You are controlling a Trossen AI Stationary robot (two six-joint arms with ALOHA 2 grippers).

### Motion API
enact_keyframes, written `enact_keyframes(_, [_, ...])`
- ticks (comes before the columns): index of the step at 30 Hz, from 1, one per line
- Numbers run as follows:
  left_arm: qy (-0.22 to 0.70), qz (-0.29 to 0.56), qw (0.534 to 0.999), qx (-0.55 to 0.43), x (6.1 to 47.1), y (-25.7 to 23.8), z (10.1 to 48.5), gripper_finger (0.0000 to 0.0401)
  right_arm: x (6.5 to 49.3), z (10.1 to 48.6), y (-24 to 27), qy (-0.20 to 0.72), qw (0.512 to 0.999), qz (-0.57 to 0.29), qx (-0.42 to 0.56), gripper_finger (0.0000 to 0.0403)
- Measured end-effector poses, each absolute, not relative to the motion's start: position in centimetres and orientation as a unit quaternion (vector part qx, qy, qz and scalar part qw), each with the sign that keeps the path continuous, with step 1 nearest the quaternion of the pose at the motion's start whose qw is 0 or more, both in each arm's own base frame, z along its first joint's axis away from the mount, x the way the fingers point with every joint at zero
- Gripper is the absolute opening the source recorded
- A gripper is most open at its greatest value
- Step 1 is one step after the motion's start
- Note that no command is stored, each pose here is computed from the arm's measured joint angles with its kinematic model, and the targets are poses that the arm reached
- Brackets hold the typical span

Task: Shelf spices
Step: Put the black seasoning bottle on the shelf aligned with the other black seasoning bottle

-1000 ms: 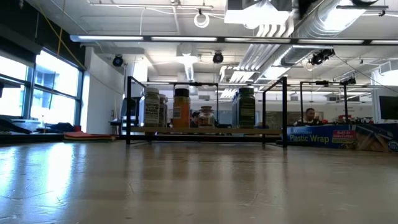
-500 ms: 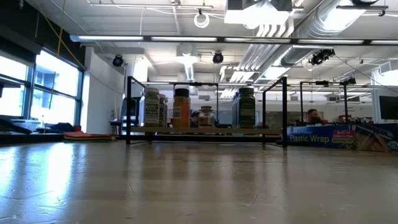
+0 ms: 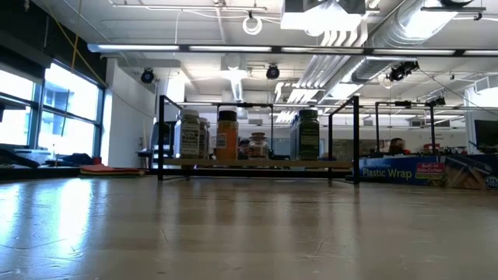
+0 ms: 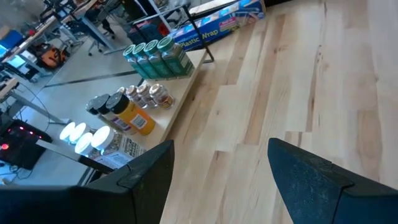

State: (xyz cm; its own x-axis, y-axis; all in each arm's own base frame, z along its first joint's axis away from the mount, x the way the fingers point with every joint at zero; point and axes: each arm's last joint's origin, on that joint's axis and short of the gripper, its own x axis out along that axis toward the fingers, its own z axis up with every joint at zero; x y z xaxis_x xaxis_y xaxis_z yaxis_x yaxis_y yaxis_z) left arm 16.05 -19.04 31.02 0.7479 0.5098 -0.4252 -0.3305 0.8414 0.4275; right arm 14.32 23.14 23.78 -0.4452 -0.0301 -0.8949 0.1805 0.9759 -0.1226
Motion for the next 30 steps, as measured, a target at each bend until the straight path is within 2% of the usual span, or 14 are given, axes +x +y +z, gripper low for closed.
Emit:
enact_keyframes(7, [0.275,0.228,0.92,0.158,16.0,-19.0,31.0,0.0255,13.4,21.0,22.0,0.859,0.502,-0.096,0.004,0.0339])
enact_keyframes(12, [0.275,0.228,0.921,0.155,16.1,-19.1,31.0,0.0255,13.4,19.5,22.1,0.861,0.504,-0.071,0.024,0.0325])
enact_keyframes(15, [0.275,0.228,0.921,0.153,16.1,-19.1,31.0,0.0255,13.4,19.4,22.2,0.859,0.506,-0.078,0.034,0.0287])
enact_keyframes(19, [0.275,0.228,0.921,0.153,16.1,-19.1,31.0,0.0255,13.5,19.4,22.1,0.86,0.495,-0.108,0.058,0.0199])
enact_keyframes(20, [0.275,0.228,0.921,0.154,16.1,-19.1,31.0,0.0255,13.7,19.6,22.1,0.859,0.494,-0.115,0.068,0.0185])
enact_keyframes(22, [0.276,0.228,0.921,0.156,16.0,-19.0,31.0,0.0255,14.7,20.1,22.0,0.855,0.496,-0.121,0.095,0.0185])
enact_keyframes(25, [0.274,0.232,0.92,0.161,16.0,-18.9,31.0,0.0255,17.9,21.9,21.2,0.832,0.524,-0.112,0.144,0.0185])
enact_keyframes(30, [0.276,0.234,0.92,0.154,15.8,-18.7,31.2,0.0255,26.2,26.0,16.5,0.746,0.622,-0.128,0.201,0.0185])
